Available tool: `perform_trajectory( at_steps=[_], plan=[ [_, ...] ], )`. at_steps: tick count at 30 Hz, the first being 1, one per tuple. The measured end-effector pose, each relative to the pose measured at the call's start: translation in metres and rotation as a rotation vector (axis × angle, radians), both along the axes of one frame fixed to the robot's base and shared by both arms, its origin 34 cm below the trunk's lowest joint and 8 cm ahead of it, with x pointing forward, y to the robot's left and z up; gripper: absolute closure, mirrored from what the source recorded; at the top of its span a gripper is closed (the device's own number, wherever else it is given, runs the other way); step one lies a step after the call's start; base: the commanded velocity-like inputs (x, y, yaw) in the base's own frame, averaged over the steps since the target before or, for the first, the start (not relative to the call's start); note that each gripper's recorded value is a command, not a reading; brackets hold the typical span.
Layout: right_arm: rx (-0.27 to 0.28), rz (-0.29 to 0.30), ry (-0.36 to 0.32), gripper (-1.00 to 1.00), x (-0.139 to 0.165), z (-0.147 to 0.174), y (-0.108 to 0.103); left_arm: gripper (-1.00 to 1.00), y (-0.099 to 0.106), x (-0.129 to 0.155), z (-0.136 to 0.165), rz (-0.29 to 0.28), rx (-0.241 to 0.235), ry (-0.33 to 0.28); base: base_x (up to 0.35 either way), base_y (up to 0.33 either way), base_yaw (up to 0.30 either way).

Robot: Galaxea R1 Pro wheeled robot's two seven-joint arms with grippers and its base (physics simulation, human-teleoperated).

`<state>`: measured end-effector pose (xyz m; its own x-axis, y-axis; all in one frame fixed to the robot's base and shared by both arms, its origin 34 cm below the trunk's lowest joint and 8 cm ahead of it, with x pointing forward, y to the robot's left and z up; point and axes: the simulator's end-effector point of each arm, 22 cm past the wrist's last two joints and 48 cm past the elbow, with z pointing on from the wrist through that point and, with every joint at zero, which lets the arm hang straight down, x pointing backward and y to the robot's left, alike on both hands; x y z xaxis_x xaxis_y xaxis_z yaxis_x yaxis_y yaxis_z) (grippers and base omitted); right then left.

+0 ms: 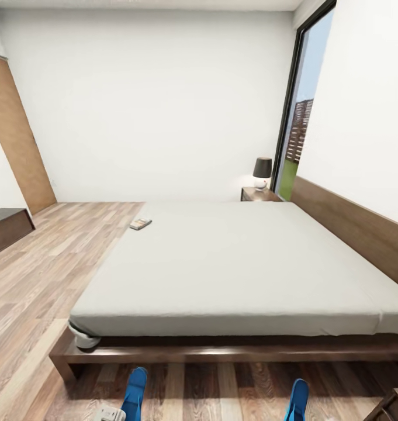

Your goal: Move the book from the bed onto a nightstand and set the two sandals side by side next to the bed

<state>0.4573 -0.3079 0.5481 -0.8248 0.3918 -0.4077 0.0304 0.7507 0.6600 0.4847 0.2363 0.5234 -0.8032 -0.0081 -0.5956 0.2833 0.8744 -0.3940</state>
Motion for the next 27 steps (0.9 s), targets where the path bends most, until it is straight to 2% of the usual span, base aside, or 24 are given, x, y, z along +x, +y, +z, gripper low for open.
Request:
perform_trajectory(
  at_steps=[5,27],
  plan=[
    [0.000,0.000,0.000,1.00,-0.0001,0.0000,0.0000,1.00,0.0000,0.0000,-0.0001,0.000,0.000,0.000,0.000,0.000,0.103],
    [0.000,-0.001,0.000,1.00,0.0001,0.0001,-0.0001,1.00,-0.0002,0.0000,-0.0001,0.000,0.000,0.001,0.000,0.000,0.002]
  ],
)
